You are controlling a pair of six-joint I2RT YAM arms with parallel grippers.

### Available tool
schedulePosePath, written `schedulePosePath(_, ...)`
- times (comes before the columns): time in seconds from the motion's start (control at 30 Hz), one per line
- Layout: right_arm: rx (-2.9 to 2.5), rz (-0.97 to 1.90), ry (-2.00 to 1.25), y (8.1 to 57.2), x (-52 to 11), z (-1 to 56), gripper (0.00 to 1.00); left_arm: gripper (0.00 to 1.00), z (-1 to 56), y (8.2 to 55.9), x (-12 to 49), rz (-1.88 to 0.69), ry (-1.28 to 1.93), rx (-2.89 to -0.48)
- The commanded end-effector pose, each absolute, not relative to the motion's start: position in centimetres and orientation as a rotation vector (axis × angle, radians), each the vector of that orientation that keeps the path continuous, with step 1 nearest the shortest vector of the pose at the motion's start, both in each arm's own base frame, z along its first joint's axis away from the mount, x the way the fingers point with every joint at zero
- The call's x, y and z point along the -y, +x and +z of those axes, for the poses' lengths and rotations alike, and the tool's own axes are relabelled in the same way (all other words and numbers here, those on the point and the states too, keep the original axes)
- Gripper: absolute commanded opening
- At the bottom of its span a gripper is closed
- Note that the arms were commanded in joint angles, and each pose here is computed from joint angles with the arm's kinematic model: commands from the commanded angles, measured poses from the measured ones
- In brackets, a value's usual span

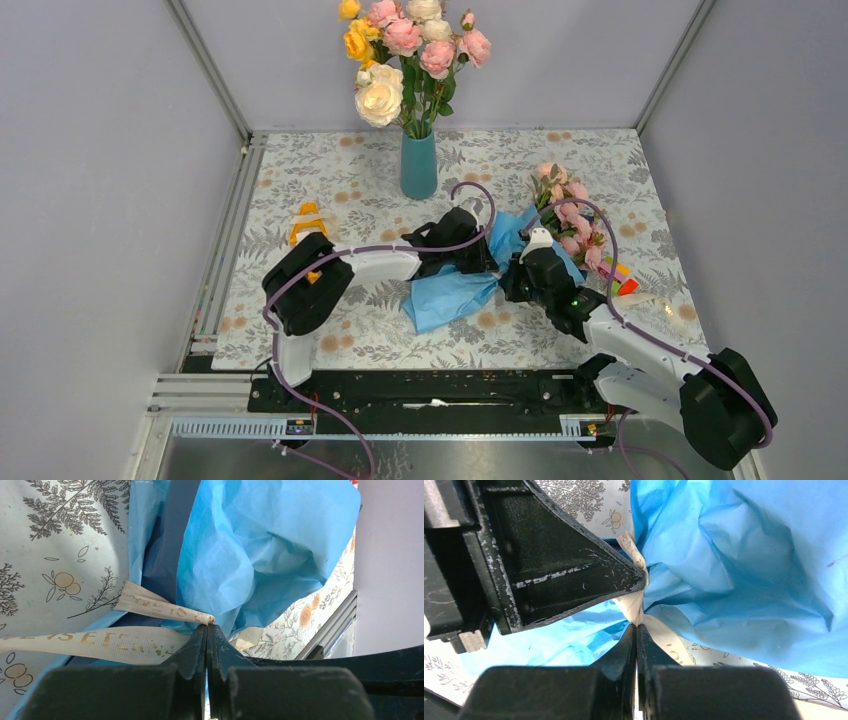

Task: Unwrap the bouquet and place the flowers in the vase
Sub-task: Untie the ribbon from the wrapping paper.

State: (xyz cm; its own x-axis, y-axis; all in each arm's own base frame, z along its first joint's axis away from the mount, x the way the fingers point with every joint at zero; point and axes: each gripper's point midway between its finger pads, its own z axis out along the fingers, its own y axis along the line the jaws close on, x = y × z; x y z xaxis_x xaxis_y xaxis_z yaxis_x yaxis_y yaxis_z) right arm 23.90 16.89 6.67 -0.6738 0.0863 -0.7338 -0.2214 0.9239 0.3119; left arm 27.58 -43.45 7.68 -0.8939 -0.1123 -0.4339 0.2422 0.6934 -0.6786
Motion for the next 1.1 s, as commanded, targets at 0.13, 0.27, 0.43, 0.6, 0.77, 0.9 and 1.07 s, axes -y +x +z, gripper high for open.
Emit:
schedulePosePath(0.13,-2.284,0.43,0.002,23.3,-15.6,6.2,0.0,0.0,11.3,29.9,43.4,-1.055,0.113,-2.319)
schedulePosePath(0.27,-2.3,0.413,0.046,22.6,-14.9,6.3,0.0,0.0,11.9,29.9,43.3,-1.071,0.113,-2.301)
schedulePosePath(0.43,-2.287,0.386,0.116,21.9,-13.5,6.7,0.0,0.0,12.2,29.8,43.1,-1.092,0.113,-2.291)
schedulePosePath(0.6,-2.278,0.377,0.152,21.2,-12.7,6.8,0.11,0.0,12.5,29.3,43.4,-1.122,0.145,-2.288)
schedulePosePath(0.77,-2.264,0.491,0.049,20.6,-14.3,8.0,0.25,0.0,12.8,28.7,43.7,-1.177,0.176,-2.285)
schedulePosePath(0.9,-2.252,0.62,-0.112,19.7,-16.4,9.6,0.41,0.0,13.8,28.1,43.7,-1.242,0.195,-2.269)
schedulePosePath(1.07,-2.244,0.735,-0.252,18.8,-18.3,11.1,0.51,0.0,15.6,27.0,44.2,-1.339,0.235,-2.26)
